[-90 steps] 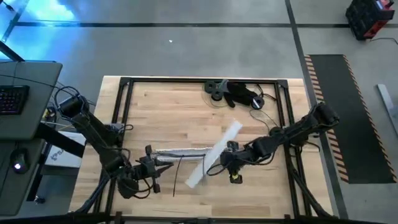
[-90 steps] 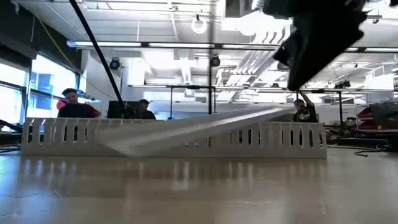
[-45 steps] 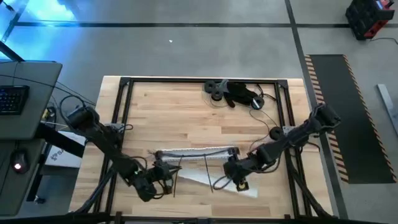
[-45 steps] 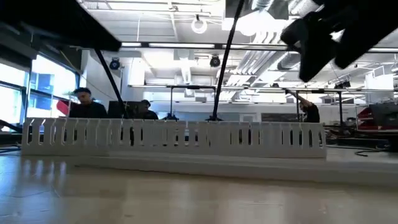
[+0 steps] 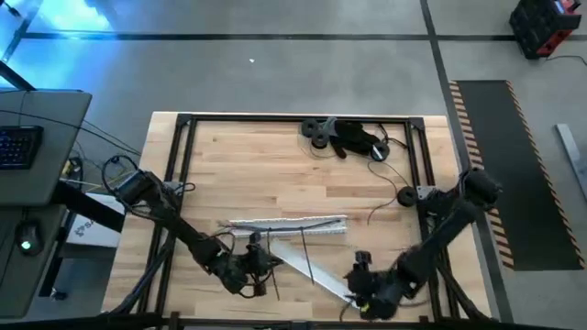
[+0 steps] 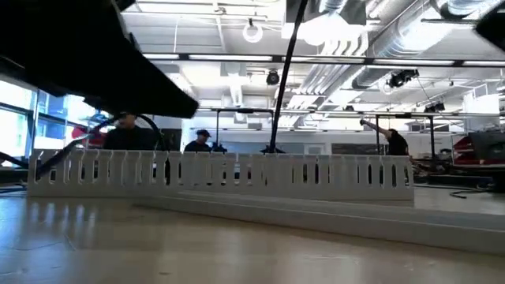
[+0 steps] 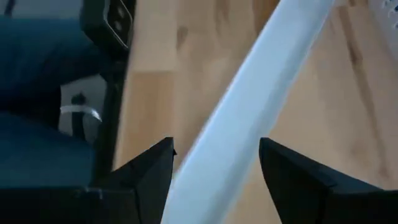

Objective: Ziptie cables
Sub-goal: Close the white cable duct lid

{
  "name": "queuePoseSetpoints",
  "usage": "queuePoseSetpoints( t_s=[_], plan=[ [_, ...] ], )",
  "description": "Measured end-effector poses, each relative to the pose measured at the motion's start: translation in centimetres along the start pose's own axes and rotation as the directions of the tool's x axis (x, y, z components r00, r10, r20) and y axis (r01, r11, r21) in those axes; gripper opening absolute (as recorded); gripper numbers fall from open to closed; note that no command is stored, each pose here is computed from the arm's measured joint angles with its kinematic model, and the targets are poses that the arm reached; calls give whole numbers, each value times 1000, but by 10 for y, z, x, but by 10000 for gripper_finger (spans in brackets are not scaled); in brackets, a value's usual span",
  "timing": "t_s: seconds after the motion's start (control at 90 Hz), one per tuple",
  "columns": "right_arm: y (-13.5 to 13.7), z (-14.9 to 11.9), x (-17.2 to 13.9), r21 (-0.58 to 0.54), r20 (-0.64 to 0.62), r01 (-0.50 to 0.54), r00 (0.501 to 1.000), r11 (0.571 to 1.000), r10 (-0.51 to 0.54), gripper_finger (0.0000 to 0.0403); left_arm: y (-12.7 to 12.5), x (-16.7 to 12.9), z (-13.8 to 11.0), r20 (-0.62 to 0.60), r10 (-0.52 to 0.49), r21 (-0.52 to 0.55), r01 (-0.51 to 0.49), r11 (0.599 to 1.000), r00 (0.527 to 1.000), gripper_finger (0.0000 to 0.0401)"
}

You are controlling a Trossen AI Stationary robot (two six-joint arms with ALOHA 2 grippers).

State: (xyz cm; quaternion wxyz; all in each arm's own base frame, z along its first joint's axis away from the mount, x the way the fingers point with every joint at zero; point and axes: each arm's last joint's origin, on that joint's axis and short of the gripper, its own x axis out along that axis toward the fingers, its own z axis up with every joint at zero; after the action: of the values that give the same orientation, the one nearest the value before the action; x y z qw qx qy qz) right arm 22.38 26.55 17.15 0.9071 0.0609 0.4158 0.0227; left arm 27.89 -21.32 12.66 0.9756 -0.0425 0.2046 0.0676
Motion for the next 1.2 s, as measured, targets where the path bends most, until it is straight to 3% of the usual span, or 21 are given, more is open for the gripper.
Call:
queuePoseSetpoints(
  t_s=[0.289,0.467,0.678,0.889,1.078,1.2],
  plan=[
    [16,-58,37,148,36,153,986,977,-160,220,-9,18,3,25,29,21,-30,999,999,0],
    [17,-70,56,273,131,189,964,943,-231,220,-15,26,8,27,16,20,-17,1000,999,0],
    [9,-71,58,223,151,262,942,939,-298,220,-20,30,11,35,8,17,-8,1000,999,0],
    [-13,-67,53,153,103,426,890,891,-444,220,-27,33,24,66,1,17,-2,1000,998,0],
    [-15,-52,26,79,71,417,904,905,-422,220,-25,39,42,126,80,41,-86,995,989,6],
    [-11,-43,12,38,94,377,921,926,-378,220,-18,48,50,118,70,69,-78,995,991,25]
  ],
)
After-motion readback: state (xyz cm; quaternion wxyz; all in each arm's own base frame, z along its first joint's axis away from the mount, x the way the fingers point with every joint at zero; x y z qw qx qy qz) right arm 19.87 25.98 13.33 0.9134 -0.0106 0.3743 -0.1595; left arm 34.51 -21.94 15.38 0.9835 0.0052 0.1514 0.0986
